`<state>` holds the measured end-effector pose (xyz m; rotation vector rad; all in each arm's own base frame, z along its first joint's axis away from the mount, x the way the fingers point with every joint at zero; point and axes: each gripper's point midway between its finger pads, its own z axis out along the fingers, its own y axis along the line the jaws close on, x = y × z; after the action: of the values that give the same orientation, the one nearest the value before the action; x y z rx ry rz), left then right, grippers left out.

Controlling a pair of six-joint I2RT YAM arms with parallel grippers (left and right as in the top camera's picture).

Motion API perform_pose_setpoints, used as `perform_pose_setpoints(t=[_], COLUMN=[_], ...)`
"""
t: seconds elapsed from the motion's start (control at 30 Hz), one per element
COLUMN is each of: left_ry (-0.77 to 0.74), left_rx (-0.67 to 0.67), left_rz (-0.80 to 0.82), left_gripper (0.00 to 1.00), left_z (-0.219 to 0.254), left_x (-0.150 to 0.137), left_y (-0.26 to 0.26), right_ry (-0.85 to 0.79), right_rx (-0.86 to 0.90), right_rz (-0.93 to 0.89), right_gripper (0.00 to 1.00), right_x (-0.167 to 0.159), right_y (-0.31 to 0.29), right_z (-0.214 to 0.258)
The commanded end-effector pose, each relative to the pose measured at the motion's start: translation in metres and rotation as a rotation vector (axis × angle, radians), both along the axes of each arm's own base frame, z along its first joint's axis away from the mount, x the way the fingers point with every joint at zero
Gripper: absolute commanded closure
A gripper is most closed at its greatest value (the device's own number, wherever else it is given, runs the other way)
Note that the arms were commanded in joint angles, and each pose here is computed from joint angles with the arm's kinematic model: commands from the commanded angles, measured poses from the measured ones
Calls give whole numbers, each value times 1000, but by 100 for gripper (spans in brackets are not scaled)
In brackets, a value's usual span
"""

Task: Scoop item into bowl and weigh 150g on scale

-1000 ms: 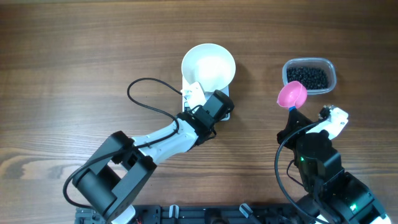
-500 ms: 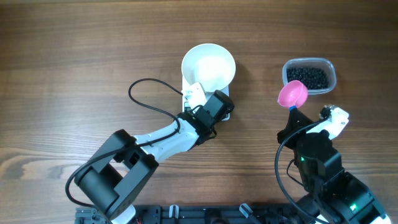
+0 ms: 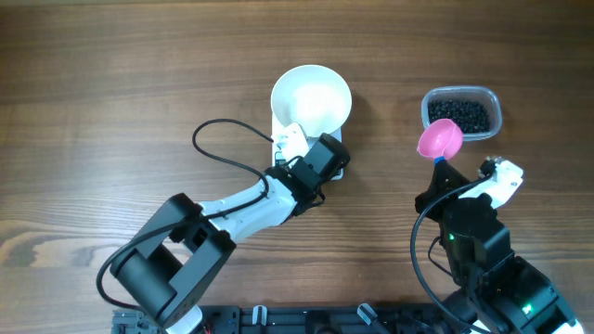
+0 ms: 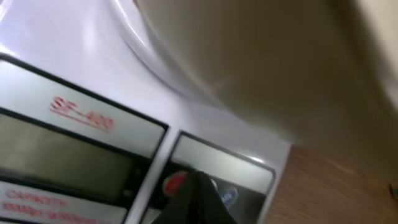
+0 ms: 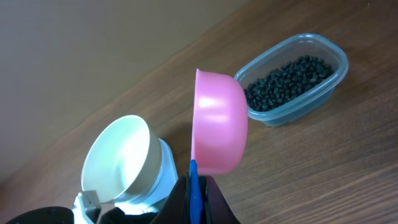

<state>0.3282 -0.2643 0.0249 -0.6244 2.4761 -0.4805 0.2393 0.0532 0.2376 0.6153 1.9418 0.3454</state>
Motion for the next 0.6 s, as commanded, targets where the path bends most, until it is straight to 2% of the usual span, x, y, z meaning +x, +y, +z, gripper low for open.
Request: perform_pose_setpoints(t=[0.0,0.13,0.33,0.57], left_ry=[-64,-156,-248,-280], left_rx=[-125,-140,-54,142], left_rz=[-150,-231,-324,-197], left_gripper=[96,94,86,79], left_z=[57,105,152,162], left_x=[-7,-13,-30,-33], left_y=[-25,-22,6,61], right_ry=[-35,-43,-77,-118], right_rx=[3,-6,-23,-39], right_rz=[-32,-52,-111,-183], right_gripper=[95,95,95,95], right_x=[3,3,5,7], right_y=[-5,-9,-19,-30], right_z=[10,12,19,27])
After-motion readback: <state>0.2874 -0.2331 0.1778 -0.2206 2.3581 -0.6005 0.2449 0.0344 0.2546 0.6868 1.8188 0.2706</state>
